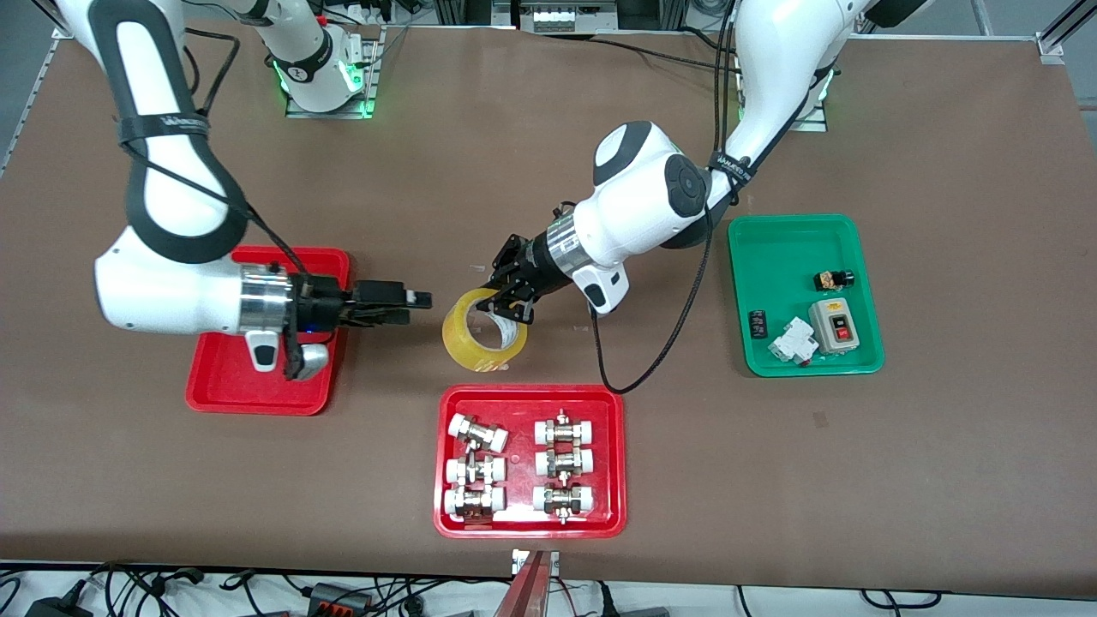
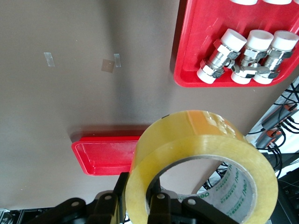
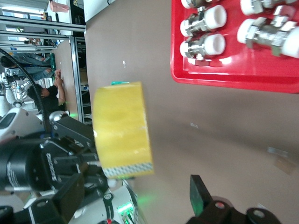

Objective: Left arm passes tape to right arm into tray
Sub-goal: 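Close the right gripper on the tape roll held by the left gripper, then move the tape with the right gripper while the left gripper releases and withdraws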

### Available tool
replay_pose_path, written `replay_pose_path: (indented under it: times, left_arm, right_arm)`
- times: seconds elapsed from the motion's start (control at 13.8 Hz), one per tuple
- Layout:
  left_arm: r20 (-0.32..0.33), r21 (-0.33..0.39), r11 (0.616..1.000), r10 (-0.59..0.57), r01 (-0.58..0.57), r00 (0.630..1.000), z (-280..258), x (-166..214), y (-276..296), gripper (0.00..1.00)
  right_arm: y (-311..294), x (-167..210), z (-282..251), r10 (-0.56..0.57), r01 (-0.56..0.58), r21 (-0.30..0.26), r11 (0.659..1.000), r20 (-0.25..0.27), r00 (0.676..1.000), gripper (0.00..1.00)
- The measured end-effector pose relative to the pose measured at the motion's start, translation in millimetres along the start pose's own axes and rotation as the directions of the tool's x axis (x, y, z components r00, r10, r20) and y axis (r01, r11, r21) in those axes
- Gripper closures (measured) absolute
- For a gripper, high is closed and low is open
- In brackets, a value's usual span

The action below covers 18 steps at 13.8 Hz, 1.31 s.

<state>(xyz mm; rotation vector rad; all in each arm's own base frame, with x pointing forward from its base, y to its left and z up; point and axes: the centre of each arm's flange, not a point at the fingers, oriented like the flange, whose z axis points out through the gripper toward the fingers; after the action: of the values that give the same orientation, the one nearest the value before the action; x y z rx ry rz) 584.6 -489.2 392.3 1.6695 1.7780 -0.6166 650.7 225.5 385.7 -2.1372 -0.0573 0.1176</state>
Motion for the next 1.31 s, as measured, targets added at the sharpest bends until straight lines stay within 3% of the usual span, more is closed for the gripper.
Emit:
replay_pose_path:
  times: [0.51, 0.8, 1.16, 1.31]
  left_arm:
    - [0.002, 0.004, 1.000, -0.001, 0.001, 1.000, 4.5, -1.1, -2.0, 0.78]
    - [0.003, -0.001, 1.000, -0.003, 0.003, 1.000, 2.7, -0.9, 0.2, 0.78]
    - [0.004, -0.002, 1.000, -0.008, 0.008, 1.000, 2.6, -0.8, 0.6, 0.78]
    - [0.004, -0.003, 1.000, -0.022, 0.022, 1.000, 2.2, -1.1, 1.0, 0.72]
  right_arm:
    - [-9.7, 1.1, 20.3, -0.016, 0.015, -0.001, 1.000, -0.035, 0.999, 0.00]
    - [-6.6, 3.8, 16.2, -0.054, 0.053, -0.012, 0.999, -0.056, 0.997, 0.44]
    - [-7.0, 4.0, 16.2, -0.069, 0.068, -0.013, 0.998, -0.057, 0.996, 0.46]
    - [-7.2, 3.9, 16.8, -0.069, 0.069, -0.014, 0.998, -0.057, 0.996, 0.46]
